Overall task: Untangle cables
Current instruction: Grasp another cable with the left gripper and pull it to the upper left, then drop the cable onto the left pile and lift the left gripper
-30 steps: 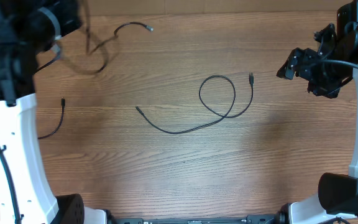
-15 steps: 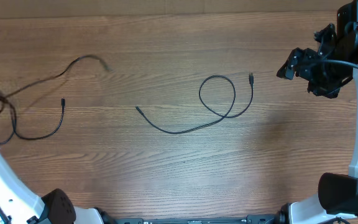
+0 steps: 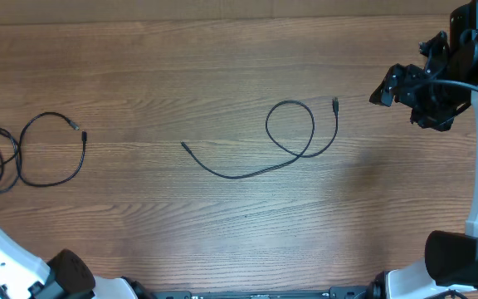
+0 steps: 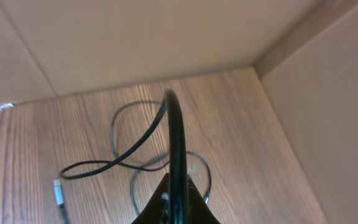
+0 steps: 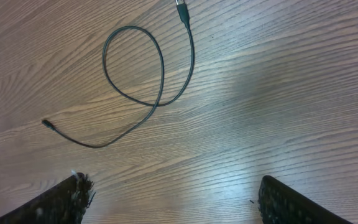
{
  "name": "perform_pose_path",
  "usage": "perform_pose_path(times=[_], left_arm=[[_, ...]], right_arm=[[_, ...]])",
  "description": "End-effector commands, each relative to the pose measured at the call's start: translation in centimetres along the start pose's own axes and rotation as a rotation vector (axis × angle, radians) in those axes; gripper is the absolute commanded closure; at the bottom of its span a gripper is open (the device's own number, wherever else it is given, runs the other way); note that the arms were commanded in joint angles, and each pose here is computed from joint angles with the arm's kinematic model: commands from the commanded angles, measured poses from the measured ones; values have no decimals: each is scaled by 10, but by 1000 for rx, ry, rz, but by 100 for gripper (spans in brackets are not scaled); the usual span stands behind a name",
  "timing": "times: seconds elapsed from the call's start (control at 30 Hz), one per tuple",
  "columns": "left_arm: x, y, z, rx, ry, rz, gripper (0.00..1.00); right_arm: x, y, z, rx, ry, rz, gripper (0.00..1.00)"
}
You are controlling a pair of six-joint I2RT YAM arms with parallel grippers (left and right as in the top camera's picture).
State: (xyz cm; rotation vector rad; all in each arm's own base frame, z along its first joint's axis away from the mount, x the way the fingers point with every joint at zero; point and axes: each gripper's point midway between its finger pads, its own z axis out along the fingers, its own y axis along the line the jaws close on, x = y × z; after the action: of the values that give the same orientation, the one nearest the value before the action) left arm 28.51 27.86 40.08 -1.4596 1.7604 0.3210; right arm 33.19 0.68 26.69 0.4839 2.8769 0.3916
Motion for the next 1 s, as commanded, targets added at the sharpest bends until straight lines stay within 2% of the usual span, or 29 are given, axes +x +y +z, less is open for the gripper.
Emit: perform_pose_path(times=[0.0,0.03,0.07,0.1,0.13,0.27,0.4,0.57,0.7,0.83,0.97], left_arm=[[21,-13,27,6,95,11,96],[26,-13,32,-5,114,18,94],[33,-12,40,-22,146,26,51],[37,-11,43,-29,162,30,14],[42,-10,47,-35,183,34,0],[52,-9,53,-48,228,45,1],[59,-19,50,8,265,59,0],[86,-59,37,212,386,126,0],[117,-109,12,437,449,295,0],[162,-157,-26,641,478,546,0],[215,-190,-67,790,493,788,0]], right_arm=[[0,3,-5,-11,-17,-15,15],[0,3,-5,-11,-17,-15,16],[0,3,-5,-11,-17,-14,15],[0,3,-5,-11,-17,-14,15],[0,3,-5,-11,-17,-15,15],[0,3,-5,-11,-17,-15,15],[0,3,-5,-11,-17,-14,15],[0,3,-5,-11,-17,-15,15],[0,3,-5,-10,-17,-15,14],[0,2,-5,-9,-18,-7,18],[-8,-21,-9,48,-47,138,18]])
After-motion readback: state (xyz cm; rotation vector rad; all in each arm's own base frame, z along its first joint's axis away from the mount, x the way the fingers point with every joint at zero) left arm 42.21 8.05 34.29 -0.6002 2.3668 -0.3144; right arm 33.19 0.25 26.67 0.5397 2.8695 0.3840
